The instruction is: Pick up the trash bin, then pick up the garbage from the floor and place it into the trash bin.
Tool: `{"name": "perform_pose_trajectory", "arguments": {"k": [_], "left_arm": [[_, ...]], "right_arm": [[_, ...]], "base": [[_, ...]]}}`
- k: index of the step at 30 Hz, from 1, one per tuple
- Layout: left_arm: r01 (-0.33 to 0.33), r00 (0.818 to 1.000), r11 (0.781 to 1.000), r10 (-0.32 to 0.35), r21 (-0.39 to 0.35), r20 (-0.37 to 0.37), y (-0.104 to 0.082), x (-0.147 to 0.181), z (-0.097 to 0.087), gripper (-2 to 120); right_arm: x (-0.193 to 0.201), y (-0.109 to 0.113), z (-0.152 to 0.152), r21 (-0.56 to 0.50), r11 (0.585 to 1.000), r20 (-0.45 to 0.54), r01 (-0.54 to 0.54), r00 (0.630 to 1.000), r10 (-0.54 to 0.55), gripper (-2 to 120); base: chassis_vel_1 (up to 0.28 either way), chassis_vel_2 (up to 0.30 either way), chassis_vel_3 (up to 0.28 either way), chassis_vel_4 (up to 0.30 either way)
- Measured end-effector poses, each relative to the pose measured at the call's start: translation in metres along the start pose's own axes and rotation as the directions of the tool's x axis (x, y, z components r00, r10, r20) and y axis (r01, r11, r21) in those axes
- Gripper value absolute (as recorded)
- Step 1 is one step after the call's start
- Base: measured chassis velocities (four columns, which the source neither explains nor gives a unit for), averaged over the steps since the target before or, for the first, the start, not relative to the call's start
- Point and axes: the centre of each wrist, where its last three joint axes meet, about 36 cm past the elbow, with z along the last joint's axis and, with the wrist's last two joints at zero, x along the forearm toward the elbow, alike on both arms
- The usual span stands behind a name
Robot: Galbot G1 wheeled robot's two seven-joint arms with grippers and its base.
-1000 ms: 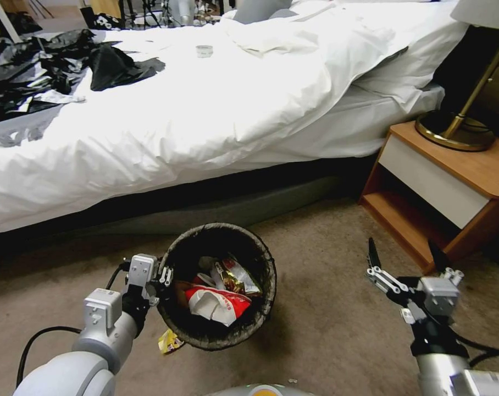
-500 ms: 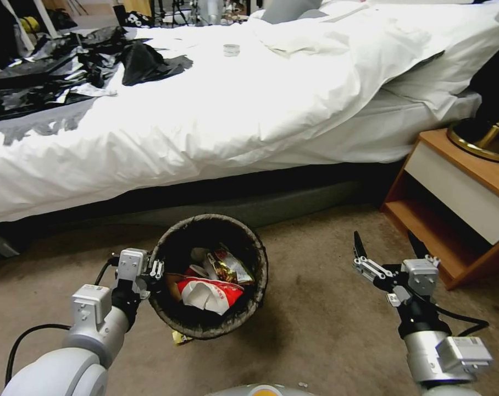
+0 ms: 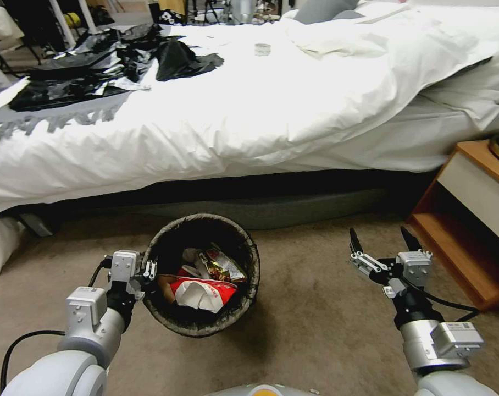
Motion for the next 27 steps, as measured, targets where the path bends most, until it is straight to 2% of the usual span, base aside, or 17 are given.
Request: {"name": "perform_pose_trajectory", "arguments": {"k": [27], "left_arm": [[0.011,0.999,1.000,-0.011,-0.004,-0.032,0.000,0.004,0.005,1]], "right_arm": [[0.001,0.003,0.013,-0.018,0.999,-0.011,0.038,0.999,-0.039,100]], "base": [[0.066,0.067,0.067,0.064]]}}
